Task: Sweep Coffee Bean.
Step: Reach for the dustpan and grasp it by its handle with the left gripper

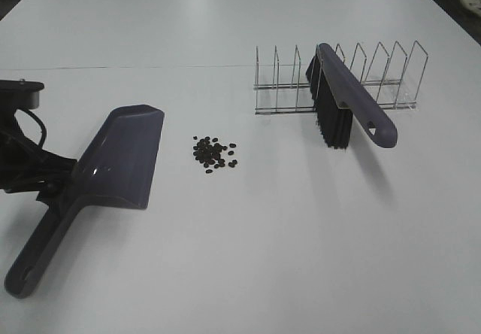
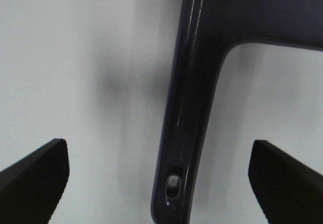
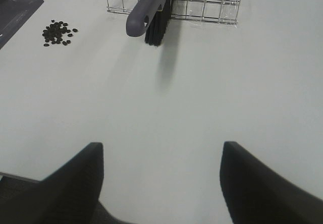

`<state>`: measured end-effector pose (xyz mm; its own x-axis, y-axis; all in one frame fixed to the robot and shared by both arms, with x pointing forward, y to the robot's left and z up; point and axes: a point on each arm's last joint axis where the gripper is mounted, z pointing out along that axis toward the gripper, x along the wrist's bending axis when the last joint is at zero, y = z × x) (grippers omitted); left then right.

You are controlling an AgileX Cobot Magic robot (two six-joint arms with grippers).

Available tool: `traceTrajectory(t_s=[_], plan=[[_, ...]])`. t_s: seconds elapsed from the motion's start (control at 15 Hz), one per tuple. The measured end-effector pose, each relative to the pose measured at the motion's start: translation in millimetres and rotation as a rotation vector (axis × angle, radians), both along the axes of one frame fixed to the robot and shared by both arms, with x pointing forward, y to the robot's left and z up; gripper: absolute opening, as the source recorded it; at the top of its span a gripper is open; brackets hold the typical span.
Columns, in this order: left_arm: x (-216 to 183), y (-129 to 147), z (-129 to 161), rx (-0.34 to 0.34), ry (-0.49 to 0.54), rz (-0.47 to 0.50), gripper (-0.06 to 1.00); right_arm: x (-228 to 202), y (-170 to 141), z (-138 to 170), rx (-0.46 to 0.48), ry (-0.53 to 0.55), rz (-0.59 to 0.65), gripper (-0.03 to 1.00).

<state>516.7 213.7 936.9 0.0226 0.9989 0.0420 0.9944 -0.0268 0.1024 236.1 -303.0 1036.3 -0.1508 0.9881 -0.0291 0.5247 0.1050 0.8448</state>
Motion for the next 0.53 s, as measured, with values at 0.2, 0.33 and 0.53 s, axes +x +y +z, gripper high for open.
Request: traceTrajectory(t_s=[0.2,0.33,0.53], plan=[[10,-4,-27,0.001,0.010,-0.048,0.86,0,0,0,0.000,0.000,0.000,0.61],[13,-5,-36,-0.004,0.004,-0.054,0.86,0,0,0,0.000,0.000,0.000,0.61],[18,-7,-53,0.003,0.027,-0.077,0.86,0,0,0,0.000,0.000,0.000,0.61]])
